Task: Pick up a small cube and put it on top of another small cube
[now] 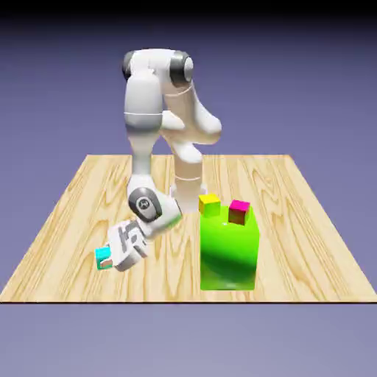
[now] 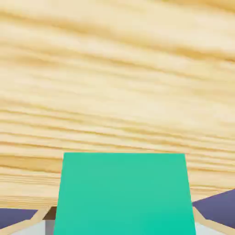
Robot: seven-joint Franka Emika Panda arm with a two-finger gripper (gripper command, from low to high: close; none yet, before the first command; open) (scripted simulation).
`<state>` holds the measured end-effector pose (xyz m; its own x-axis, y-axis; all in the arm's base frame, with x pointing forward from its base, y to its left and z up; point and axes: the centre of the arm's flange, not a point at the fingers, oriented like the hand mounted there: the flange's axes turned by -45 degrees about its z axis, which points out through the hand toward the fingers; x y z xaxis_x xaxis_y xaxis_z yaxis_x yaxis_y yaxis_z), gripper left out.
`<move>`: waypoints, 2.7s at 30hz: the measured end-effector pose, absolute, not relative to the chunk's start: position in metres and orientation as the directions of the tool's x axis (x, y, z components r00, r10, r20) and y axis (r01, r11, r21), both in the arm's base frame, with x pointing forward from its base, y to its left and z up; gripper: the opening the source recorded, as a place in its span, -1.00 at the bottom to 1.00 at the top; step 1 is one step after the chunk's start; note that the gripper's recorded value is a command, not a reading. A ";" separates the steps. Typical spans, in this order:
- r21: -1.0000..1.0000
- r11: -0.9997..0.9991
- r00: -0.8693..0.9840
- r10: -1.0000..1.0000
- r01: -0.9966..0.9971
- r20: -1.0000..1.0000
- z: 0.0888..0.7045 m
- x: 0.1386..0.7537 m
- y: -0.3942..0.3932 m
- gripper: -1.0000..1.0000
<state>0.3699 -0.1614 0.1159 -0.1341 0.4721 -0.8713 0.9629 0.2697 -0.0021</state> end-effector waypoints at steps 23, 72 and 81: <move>0.398 -0.808 0.810 0.158 0.435 -0.564 0.182 0.327 -0.182 -1.00; -0.246 0.491 -0.206 -0.696 -0.836 -0.688 0.361 0.321 -0.039 -1.00; -0.001 0.748 -0.367 -0.326 -0.663 -0.871 0.373 0.303 -0.026 -1.00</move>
<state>0.3033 -0.0262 0.3735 -0.3665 -0.3264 -0.8713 -0.6633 0.7483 -0.0013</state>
